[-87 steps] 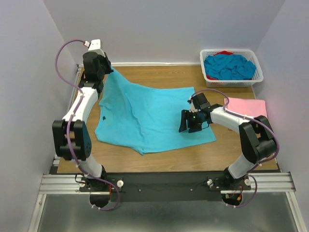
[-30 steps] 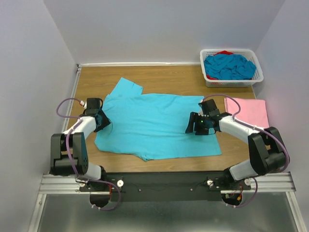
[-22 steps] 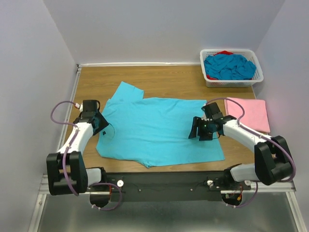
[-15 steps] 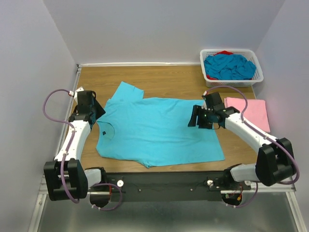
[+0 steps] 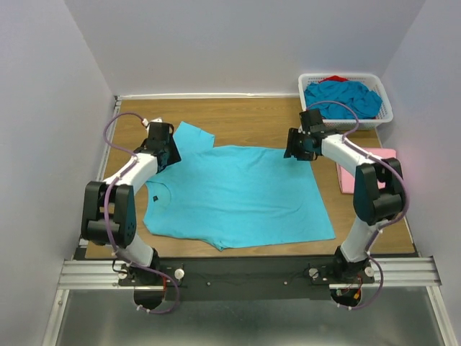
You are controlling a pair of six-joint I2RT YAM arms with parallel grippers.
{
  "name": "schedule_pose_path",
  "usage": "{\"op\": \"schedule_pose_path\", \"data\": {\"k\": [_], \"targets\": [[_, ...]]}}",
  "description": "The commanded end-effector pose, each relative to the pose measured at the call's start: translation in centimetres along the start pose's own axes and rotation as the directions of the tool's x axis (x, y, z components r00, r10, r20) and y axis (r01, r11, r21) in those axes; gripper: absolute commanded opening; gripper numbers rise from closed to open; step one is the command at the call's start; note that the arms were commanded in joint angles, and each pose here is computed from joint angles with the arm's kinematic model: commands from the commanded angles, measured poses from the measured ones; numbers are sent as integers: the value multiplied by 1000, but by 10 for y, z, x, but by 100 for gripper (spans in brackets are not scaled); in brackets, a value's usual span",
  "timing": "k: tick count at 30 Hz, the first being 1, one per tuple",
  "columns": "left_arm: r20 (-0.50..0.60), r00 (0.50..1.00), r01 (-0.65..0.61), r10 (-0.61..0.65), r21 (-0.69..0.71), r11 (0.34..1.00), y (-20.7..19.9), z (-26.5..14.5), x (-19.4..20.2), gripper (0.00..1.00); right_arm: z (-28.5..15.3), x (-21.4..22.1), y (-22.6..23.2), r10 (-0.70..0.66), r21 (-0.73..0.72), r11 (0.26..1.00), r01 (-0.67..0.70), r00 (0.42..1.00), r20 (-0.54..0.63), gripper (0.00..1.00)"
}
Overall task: Fold and stack the t-shirts
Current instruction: Flatten the tshirt out
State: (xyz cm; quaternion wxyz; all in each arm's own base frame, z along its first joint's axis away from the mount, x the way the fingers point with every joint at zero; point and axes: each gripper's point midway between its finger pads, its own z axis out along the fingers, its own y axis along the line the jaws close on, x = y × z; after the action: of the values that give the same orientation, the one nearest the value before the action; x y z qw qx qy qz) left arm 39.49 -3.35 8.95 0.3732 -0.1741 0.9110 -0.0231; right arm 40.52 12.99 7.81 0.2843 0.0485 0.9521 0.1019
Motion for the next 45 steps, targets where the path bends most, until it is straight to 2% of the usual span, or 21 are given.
{"op": "schedule_pose_path", "data": {"k": [1,5,9,17,26,27,29,34,38,41,42,44,45], "targets": [[-28,999,-29,28,-19,999,2,16,6,57,17,-27,-23,27,41,999,-29,999,46,61],[-105,993,-55,49,-51,997,12,29,32,57,25,-43,-48,106,-14,994,-106,992,63,62],[-167,984,-70,57,-76,995,23,29,56,57,30,-52,-57,110,-30,994,-108,990,88,68],[-181,981,-103,76,-145,984,45,23,71,57,54,-48,-58,115,-83,990,-109,992,61,70],[-164,983,-108,79,-174,979,53,17,70,58,67,-35,-54,89,-123,989,-86,996,23,64],[-158,984,-106,78,-172,979,52,16,69,58,67,-36,-54,87,-128,988,-83,996,26,63],[-156,985,-108,79,-182,977,54,16,68,58,69,-35,-51,76,-144,987,-72,997,21,52],[-152,985,-106,78,-188,976,55,16,68,58,68,-37,-48,53,-173,984,-46,998,32,39],[-148,986,-105,77,-193,976,56,15,68,58,51,-52,-41,37,-191,981,-22,996,79,18],[-142,987,-106,79,-199,974,57,14,66,58,16,-73,-28,29,-226,974,8,987,159,14],[-143,987,-105,77,-206,973,59,14,67,58,-6,-83,-21,26,-244,970,26,978,206,14],[-141,987,-106,78,-206,973,58,14,66,58,-18,-80,-20,9,-225,973,46,972,236,14],[-142,987,-102,73,-205,973,58,15,66,58,-27,-81,-22,7,-211,976,50,965,261,18]]}}
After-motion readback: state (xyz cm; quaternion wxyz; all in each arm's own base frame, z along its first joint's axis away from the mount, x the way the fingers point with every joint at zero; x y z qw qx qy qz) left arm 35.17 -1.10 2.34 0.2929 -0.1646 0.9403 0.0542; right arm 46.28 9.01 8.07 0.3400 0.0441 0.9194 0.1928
